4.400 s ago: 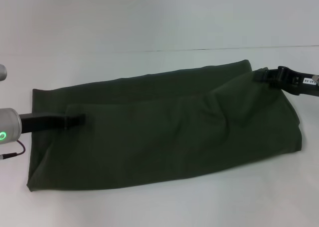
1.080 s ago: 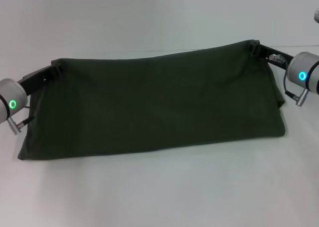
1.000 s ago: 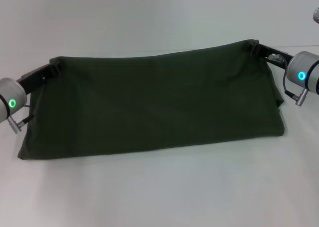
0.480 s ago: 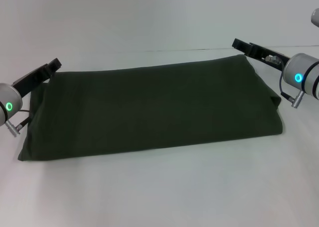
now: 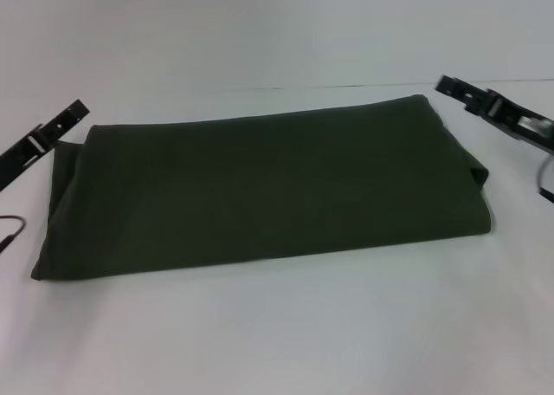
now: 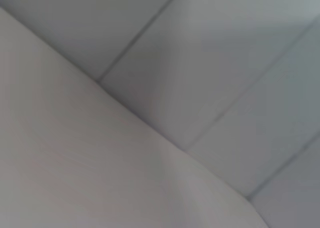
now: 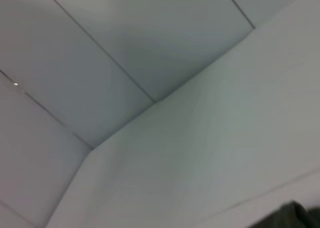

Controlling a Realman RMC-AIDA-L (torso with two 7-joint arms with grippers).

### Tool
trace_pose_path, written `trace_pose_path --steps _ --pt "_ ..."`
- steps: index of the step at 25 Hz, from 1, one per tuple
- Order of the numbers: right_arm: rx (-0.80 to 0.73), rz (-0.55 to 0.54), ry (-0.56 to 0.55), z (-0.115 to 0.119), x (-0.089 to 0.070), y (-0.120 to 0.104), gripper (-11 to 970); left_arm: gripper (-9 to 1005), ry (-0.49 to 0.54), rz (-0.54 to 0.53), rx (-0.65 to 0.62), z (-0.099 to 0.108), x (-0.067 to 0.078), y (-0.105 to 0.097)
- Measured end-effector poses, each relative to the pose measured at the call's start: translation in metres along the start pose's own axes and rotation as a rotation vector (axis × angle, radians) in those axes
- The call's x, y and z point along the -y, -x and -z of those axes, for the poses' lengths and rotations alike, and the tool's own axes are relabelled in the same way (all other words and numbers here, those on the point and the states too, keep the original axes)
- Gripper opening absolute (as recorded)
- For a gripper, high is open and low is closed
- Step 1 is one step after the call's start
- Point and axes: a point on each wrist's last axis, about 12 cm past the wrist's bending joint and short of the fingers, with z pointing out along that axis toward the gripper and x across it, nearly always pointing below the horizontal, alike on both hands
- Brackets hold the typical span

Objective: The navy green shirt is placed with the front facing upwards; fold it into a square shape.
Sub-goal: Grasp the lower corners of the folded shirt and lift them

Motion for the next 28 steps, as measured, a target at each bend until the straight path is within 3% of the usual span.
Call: trace_pose_path --steps 3,5,9,13,18,28 --pt "-0.041 -0.034 0.031 0.023 0.009 0.003 890 748 -0.042 0.011 -0.100 0.019 -0.001 0.008" --pt "-0.080 -0.040 0.058 0.037 0.013 0.005 887 749 -0.039 0.012 -0.207 0.030 -0.002 0.014" --pt "-0.166 -0.068 0.090 0.058 0.020 0.008 882 749 0.028 0.000 -0.410 0.045 -0.007 0.026" --pt "-0.240 -0.065 0.079 0.068 0.025 0.005 883 748 0.103 -0.056 -0.521 0.049 -0.010 0.038" --pt "-0.252 -0.060 0.072 0.068 0.026 0.001 884 747 0.136 -0.111 -0.599 0.045 -0.011 0.039" --pt "-0.254 -0.051 0.067 0.065 0.025 0.001 884 715 0.179 -0.143 -0.608 0.043 -0.016 0.034"
